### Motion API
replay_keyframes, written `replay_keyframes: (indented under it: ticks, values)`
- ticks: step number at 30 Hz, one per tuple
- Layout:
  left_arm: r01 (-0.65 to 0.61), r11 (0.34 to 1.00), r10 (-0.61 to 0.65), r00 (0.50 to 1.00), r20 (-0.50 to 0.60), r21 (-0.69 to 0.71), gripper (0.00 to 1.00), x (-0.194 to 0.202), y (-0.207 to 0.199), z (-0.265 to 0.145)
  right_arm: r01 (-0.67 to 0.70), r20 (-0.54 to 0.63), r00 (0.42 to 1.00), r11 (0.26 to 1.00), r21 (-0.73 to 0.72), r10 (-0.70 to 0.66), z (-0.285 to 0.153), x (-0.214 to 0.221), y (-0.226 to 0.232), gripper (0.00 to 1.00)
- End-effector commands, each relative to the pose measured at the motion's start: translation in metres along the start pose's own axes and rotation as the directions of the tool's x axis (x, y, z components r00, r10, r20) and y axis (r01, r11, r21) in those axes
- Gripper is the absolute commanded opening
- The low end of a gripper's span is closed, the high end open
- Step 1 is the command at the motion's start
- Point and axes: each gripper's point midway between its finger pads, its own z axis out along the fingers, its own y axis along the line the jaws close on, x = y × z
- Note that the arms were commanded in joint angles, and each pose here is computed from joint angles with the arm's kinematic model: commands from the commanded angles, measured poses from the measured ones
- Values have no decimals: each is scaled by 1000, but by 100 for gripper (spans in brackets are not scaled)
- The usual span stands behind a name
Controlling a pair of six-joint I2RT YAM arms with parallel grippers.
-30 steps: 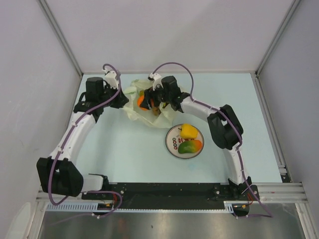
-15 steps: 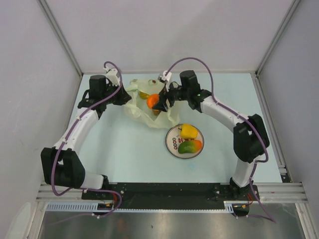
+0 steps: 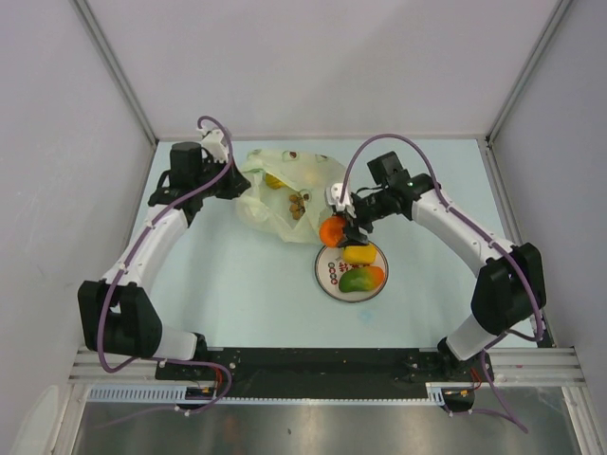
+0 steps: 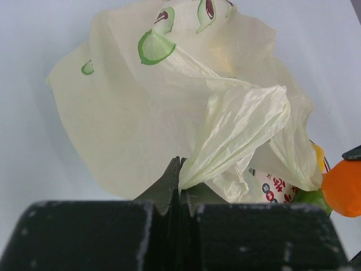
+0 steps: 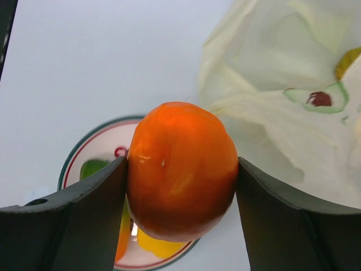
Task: Take the fake fruits out of the plastic bag
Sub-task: Take out the fake fruit from the plastic bag, then place the fake fruit on the plate.
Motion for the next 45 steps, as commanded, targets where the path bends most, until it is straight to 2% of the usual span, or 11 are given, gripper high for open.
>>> replay_keyframes:
  ticks: [1,12,17,21,30,39,45]
  values:
    - [-14,999,12,999,35,45,0,-13,-14,1,183,-23,982,973,-142,-188,-8,8,35,39]
    - [-19,991,17,1000,16,133,0,1,-35,-8,177,2,983,938,-299,-185,28,11,69,37]
    - [-1,984,0,1000,5,178,0,15,-44,-16,173,-21,981,917,-358,-193,51,30,74,37]
    - [5,985,-9,1000,19,175,0,21,-46,-26,93,-39,993,947,-308,-110,62,41,52,37]
    - [-1,987,-4,999,35,159,0,34,-46,-39,43,-87,994,952,-304,-73,71,58,33,37]
    - [-9,988,3,999,36,154,0,41,-46,-45,-13,-179,982,938,-348,-53,73,82,35,44]
    - [5,988,-9,1000,27,154,0,49,-44,-46,-29,-194,980,939,-342,-40,76,89,29,50]
